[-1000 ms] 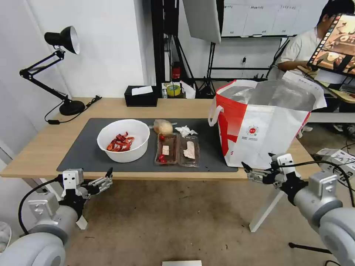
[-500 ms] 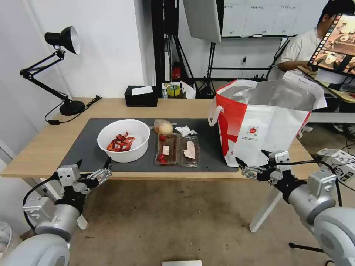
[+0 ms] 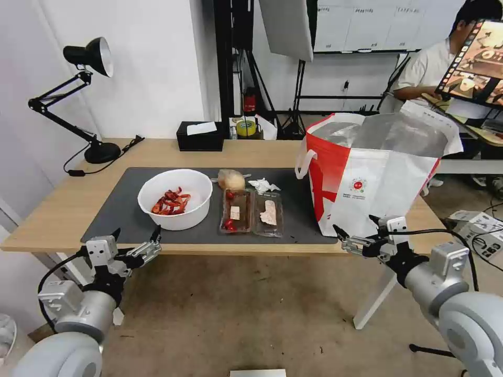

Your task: Pick up the trash from the table and place it into the takeout bag.

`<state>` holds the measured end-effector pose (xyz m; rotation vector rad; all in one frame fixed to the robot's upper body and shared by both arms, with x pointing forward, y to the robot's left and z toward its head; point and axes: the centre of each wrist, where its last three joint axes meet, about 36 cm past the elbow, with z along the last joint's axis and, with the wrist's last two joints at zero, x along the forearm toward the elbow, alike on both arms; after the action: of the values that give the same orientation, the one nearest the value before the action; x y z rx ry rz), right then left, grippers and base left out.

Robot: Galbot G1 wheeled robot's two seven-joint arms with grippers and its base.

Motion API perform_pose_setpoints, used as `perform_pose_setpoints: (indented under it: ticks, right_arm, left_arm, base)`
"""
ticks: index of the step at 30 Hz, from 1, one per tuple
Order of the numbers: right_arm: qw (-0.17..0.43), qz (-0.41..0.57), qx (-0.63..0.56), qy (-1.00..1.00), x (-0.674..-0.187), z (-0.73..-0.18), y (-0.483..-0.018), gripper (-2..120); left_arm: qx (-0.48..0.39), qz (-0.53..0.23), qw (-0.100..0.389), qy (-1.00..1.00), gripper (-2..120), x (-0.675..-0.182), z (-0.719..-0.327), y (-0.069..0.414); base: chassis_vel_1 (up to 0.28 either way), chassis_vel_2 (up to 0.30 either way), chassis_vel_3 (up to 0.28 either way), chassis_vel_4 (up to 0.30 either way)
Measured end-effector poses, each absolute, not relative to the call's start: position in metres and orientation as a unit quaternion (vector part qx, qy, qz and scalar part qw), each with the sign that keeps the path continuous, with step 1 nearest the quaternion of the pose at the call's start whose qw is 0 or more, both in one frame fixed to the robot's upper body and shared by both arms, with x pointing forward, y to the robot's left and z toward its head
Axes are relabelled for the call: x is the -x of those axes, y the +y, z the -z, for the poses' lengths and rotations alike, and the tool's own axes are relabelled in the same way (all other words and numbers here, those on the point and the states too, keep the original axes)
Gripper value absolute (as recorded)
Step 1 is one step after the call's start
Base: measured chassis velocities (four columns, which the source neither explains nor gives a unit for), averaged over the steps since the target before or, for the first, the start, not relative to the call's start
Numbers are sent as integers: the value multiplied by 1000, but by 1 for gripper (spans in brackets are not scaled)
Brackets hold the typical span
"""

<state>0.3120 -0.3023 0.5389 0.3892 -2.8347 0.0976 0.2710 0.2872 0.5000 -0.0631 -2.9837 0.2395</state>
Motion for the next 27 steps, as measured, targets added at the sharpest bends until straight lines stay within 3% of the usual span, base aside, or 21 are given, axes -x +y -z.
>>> perform_pose_setpoints:
  ticks: [6,12,19,27]
  right_arm:
    - [107,-20,-139,-984,-318,-525,-302,100]
    - [102,-20,-139,-985,-319,-518,-301,100]
    - [109,-24,-145,-983,-316,-510,-298,100]
    - [132,140,-175,-966,-312,-500,-274,100]
  left_arm:
    - [35,-107,77,-991,100,-273,-490,278]
    - [24,-210,84,-974,100,-276,-482,253]
    - [28,-275,102,-956,100,-274,-483,239]
    - [29,-246,94,-964,100,-276,-482,247]
  base:
    - [0,0,0,0]
    - [0,0,0,0]
    - [0,0,0,0]
    - [0,0,0,0]
